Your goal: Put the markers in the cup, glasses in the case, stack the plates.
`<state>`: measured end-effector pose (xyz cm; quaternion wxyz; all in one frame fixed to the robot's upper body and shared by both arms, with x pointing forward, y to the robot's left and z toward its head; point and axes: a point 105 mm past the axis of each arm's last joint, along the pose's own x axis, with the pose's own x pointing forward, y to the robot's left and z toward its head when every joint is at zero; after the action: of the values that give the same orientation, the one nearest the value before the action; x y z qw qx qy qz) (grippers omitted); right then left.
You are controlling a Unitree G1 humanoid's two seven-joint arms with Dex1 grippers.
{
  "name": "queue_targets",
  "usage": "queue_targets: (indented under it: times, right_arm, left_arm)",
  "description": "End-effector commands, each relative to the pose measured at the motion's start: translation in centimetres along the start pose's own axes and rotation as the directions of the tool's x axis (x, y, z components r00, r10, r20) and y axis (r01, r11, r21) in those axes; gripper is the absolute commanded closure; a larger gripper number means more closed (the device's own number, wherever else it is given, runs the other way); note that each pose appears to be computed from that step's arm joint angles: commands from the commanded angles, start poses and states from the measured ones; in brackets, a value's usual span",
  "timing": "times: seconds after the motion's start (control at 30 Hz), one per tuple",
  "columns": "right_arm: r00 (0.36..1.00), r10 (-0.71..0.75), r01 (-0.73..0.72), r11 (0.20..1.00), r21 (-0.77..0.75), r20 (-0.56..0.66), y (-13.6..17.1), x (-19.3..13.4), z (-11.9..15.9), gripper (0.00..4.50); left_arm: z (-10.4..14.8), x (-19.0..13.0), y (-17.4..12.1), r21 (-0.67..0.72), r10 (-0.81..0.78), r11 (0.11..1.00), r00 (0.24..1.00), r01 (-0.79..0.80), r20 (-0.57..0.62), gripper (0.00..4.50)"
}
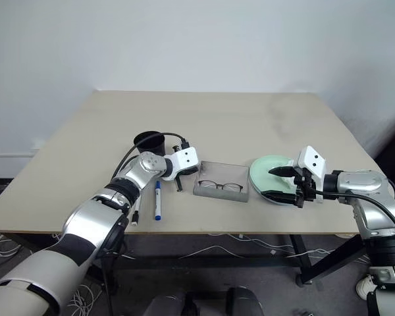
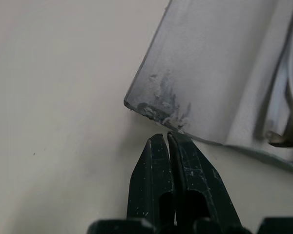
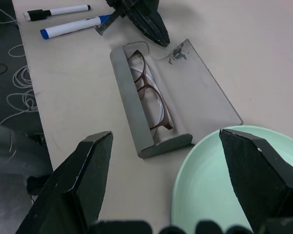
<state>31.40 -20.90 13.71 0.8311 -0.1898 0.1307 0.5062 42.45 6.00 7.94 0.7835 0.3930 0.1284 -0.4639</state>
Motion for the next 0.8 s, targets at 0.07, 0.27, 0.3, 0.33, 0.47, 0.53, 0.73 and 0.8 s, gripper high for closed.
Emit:
queue_targets:
  times: [0.07,0.27,0.3,0.33,0.47,0.53,0.73,0.8]
  right_arm:
    - [1.0,-0.016,0.018,0.999,-0.051,0.025,-0.6,-0.2,1.3,0.71]
    - [0.999,-0.019,0.021,0.998,-0.054,0.025,-0.8,-0.2,1.4,0.71]
    - [0.999,-0.019,0.021,0.998,-0.055,0.025,-0.8,-0.2,1.4,0.71]
    - [0.999,-0.019,0.021,0.998,-0.055,0.025,-0.8,-0.2,1.4,0.71]
    - [0.999,-0.017,0.019,0.998,-0.057,0.028,-0.8,-0.1,1.4,0.71]
    - [0.999,-0.017,0.019,0.998,-0.057,0.028,-0.8,-0.1,1.4,0.71]
    - [1.0,-0.017,0.018,0.998,-0.054,0.025,-0.7,-0.1,1.3,0.71]
    - [1.0,-0.016,0.018,0.998,-0.054,0.025,-0.7,-0.1,1.4,0.71]
  left_arm:
    - [2.2,-0.8,1.2,0.021,0.016,1.0,0.995,-0.019,0.1,4.48]
    - [2.4,-1.2,1.1,0.008,-0.01,1.0,0.99,0.009,0.14,4.48]
    - [2.2,-1.2,0.9,0.012,-0.016,1.0,0.99,0.015,0.138,4.48]
    - [1.9,-1.1,0.6,0.016,-0.027,1.0,0.992,0.025,0.126,4.48]
    - [0.4,-0.7,-0.6,0.011,-0.07,0.998,0.995,0.069,0.075,4.48]
    - [0.3,-0.6,-1.0,0.002,-0.085,0.996,0.994,0.085,0.075,4.48]
    - [1.1,-1.2,-0.7,-0.05,-0.134,0.989,0.983,0.141,0.125,4.48]
    - [1.2,-1.5,-0.1,-0.083,-0.122,0.988,0.985,0.132,0.121,4.32]
